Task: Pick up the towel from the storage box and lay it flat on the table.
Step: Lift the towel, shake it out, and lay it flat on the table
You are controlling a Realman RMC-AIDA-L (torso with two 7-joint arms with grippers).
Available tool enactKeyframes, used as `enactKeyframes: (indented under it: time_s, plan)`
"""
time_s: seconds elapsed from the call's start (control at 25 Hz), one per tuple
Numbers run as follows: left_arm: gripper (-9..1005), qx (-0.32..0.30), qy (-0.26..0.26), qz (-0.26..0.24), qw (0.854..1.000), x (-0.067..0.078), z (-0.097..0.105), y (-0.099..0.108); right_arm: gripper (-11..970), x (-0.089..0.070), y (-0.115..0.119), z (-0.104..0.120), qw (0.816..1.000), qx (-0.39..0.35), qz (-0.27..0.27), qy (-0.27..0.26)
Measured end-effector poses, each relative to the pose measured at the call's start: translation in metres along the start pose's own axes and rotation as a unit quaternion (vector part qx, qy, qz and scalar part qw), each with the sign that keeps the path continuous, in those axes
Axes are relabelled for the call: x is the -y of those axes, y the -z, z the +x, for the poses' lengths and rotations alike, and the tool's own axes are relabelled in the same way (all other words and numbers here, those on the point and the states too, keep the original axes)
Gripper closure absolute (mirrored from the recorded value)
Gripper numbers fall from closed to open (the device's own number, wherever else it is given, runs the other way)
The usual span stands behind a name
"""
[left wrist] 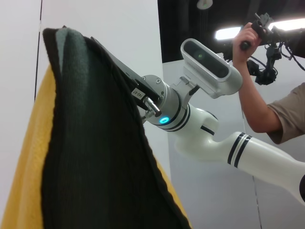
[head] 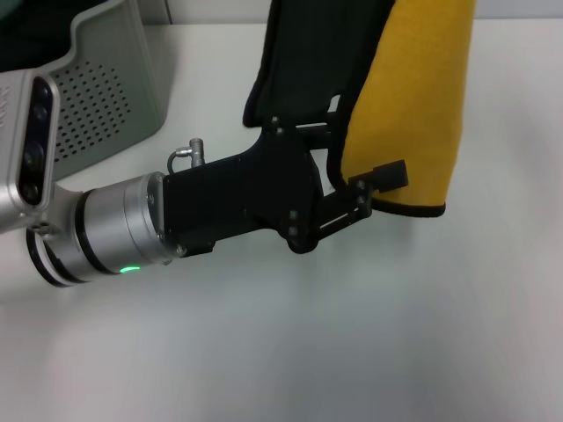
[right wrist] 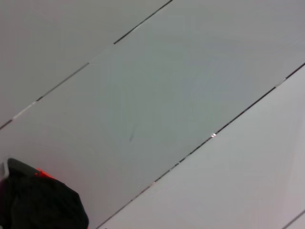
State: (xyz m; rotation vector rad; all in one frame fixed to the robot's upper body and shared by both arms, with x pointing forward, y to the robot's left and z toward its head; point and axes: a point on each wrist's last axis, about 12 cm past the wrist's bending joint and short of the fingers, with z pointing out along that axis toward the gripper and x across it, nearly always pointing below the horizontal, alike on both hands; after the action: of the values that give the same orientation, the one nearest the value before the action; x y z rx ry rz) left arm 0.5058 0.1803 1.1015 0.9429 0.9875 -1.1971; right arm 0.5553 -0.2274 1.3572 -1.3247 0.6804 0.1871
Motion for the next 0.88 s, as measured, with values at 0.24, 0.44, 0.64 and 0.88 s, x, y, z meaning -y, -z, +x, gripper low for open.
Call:
enactKeyframes:
  time_s: [0.24,0.44,0.64,0.88]
  plan:
    - [652,0.0,-0.006,-0.008,1.0,0.001,0.001,0.003,955,0.003,0.005,0.0,1.0,-0.004,0.006,0.004]
    - [655,0.001,-0.006,-0.01,1.0,0.001,0.001,0.004,955,0.004,0.009,-0.001,1.0,-0.008,0.008,0.009]
    - [657,0.001,-0.007,-0.012,1.0,0.002,0.001,0.005,956,0.005,0.01,-0.002,1.0,-0.01,0.009,0.013]
    - [664,0.002,-0.008,-0.014,1.0,0.002,0.001,0.006,956,0.005,0.013,-0.001,1.0,-0.013,0.012,0.016]
